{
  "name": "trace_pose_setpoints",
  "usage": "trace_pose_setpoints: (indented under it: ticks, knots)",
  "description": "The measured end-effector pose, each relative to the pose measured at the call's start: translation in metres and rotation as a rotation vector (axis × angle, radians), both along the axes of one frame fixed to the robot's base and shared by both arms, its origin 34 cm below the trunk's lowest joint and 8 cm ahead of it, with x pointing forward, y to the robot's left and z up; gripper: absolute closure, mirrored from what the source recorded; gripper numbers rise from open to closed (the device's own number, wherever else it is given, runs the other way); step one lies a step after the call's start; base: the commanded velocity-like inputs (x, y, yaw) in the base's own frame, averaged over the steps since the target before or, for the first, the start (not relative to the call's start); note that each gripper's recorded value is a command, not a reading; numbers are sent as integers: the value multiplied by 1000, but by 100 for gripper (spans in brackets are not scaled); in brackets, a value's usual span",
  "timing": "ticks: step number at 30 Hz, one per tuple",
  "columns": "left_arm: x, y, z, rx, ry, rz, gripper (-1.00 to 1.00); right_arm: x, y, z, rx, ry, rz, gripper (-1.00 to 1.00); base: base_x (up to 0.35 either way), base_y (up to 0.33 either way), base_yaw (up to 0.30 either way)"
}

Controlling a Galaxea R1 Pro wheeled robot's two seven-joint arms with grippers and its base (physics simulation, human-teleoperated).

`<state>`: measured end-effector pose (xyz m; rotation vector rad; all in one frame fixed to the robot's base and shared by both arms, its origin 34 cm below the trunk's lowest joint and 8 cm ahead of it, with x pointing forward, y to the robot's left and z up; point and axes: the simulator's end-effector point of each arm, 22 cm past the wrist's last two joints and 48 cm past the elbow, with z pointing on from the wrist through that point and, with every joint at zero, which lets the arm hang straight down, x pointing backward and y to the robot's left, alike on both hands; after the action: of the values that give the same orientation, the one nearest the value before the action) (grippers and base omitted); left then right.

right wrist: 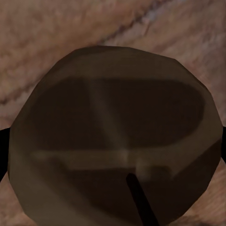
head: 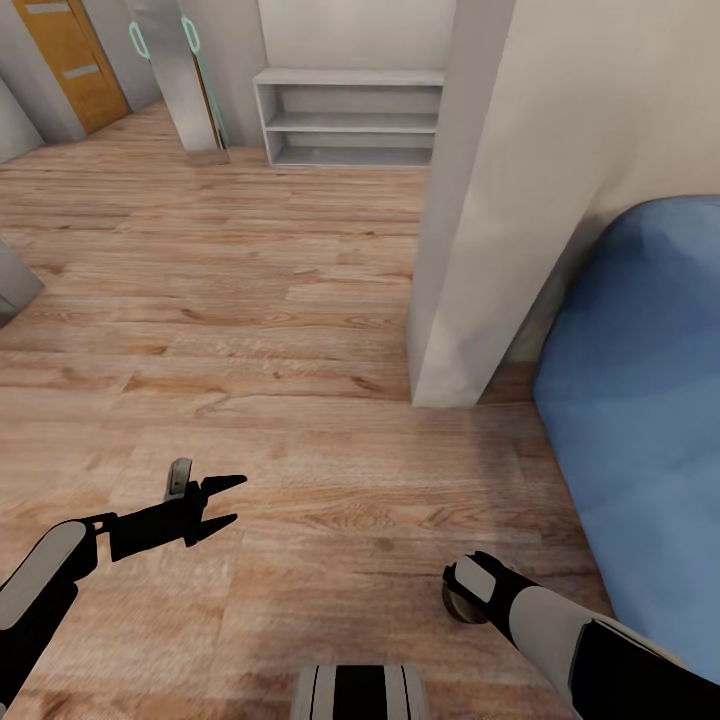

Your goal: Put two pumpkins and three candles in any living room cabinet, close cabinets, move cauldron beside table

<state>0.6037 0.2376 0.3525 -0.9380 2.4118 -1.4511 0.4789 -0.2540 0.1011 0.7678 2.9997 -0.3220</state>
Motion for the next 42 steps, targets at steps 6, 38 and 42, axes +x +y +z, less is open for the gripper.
trace_pose_setpoints:
  ticks: [6, 38, 42]
  knots:
    - [0, 0, 0, 0, 0, 0, -100, 0, 0, 0, -1, -1, -1, 100, 0, 0, 0]
    - [6, 0, 27, -1, -47, 3, -100, 23, 0, 22, -4, -79, -16, 100, 0, 0, 0]
    - [8, 1, 36, -1, -63, 3, -100, 34, 0, 31, -10, -118, -17, 100, 0, 0, 0]
